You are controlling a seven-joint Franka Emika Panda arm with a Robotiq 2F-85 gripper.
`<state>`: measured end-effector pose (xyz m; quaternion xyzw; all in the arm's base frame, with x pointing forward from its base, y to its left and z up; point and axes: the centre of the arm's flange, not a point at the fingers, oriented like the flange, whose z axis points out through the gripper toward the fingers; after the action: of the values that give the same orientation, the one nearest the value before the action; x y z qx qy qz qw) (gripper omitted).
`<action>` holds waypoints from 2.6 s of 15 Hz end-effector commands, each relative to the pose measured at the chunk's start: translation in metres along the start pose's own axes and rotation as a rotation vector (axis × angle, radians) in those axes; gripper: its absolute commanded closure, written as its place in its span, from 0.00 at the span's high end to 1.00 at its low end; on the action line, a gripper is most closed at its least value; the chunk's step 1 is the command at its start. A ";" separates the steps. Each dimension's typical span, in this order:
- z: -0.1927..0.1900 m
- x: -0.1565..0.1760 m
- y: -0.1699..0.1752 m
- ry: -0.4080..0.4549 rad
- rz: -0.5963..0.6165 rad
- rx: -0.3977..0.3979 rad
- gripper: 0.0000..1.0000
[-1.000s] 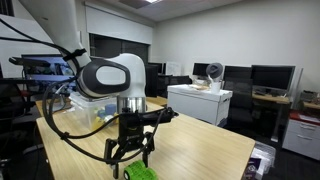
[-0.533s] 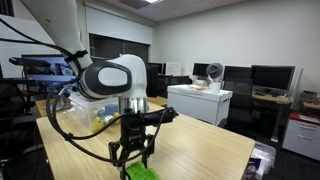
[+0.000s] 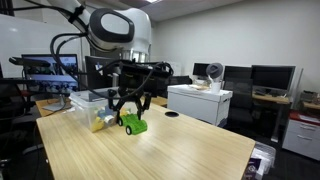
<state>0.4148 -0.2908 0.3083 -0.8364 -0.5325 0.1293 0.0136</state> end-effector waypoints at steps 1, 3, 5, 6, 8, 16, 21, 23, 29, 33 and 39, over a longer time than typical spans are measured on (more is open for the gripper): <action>-0.120 0.051 -0.016 0.145 0.002 -0.040 0.45; -0.157 0.086 -0.034 0.186 -0.049 -0.041 0.45; -0.186 0.129 -0.061 0.217 -0.149 -0.047 0.45; -0.195 0.151 -0.078 0.233 -0.202 -0.045 0.45; -0.206 0.193 -0.110 0.256 -0.305 -0.030 0.45; -0.169 0.283 -0.129 0.275 -0.442 -0.078 0.45; -0.151 0.301 -0.122 0.332 -0.378 -0.034 0.94; -0.155 0.304 -0.125 0.392 -0.345 0.002 1.00; -0.215 0.294 -0.117 0.470 -0.224 -0.055 1.00; -0.242 0.262 -0.095 0.500 0.039 0.017 1.00; -0.230 0.203 -0.058 0.550 0.431 0.083 1.00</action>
<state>0.4923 -0.0477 0.4957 -0.9097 -0.3790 -0.0692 0.1552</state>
